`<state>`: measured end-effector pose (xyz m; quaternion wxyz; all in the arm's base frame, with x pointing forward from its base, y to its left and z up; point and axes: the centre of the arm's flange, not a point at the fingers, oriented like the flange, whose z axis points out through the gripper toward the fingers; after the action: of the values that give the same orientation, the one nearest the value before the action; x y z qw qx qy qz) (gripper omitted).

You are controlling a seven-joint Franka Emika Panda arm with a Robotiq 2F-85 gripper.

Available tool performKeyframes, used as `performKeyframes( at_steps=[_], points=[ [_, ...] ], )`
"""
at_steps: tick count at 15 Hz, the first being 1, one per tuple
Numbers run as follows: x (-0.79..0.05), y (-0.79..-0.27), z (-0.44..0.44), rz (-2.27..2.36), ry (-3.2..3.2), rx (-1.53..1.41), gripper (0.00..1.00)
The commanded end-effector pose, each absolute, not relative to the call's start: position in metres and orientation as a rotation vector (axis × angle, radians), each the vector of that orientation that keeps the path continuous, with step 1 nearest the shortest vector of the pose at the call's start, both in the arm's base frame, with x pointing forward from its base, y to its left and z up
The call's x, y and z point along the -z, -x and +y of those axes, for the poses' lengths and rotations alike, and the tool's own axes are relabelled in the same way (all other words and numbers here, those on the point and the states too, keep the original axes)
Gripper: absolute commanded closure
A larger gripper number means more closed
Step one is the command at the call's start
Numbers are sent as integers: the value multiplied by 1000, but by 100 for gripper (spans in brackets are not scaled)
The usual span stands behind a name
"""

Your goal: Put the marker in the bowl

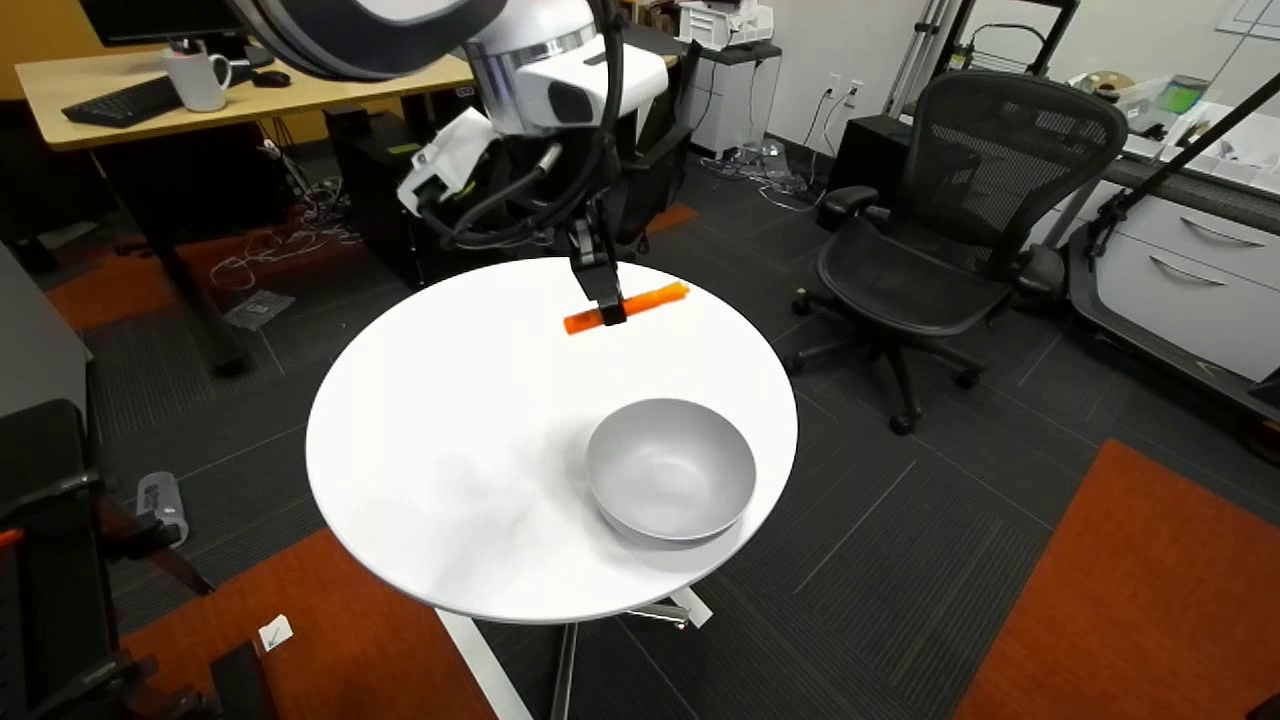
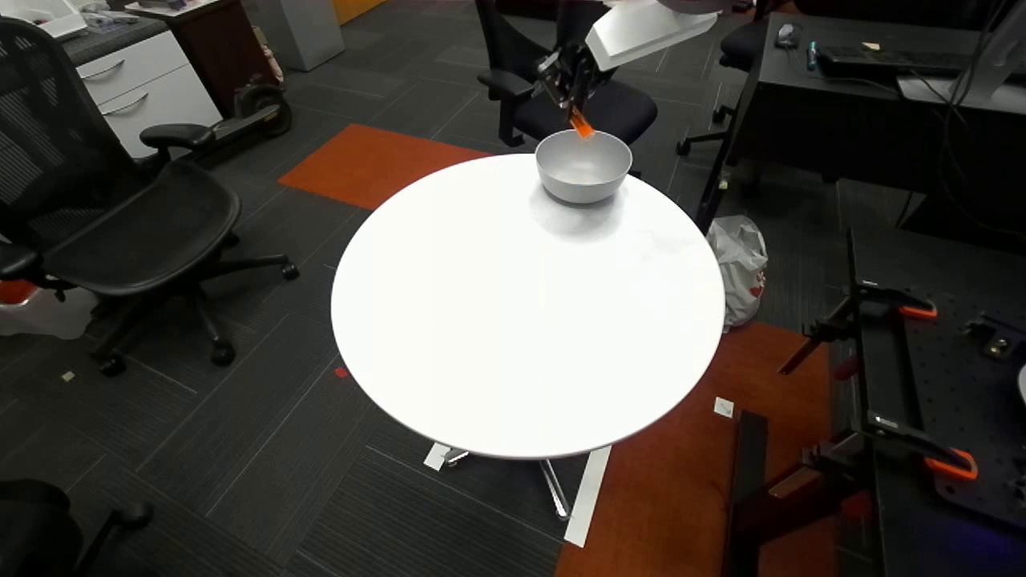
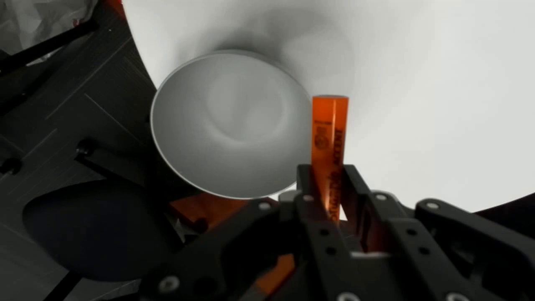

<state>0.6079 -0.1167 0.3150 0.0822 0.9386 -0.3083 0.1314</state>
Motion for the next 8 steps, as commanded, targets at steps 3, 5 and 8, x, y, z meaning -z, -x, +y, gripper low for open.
performKeyframes(
  at_steps=[3, 5, 8],
  points=[
    [-321, -622, -157, -1028, -2752, -301, 95],
    [-318, -626, -167, -1029, -2783, -239, 95],
    [-308, -632, -179, -1033, -2827, -152, 95]
  ],
)
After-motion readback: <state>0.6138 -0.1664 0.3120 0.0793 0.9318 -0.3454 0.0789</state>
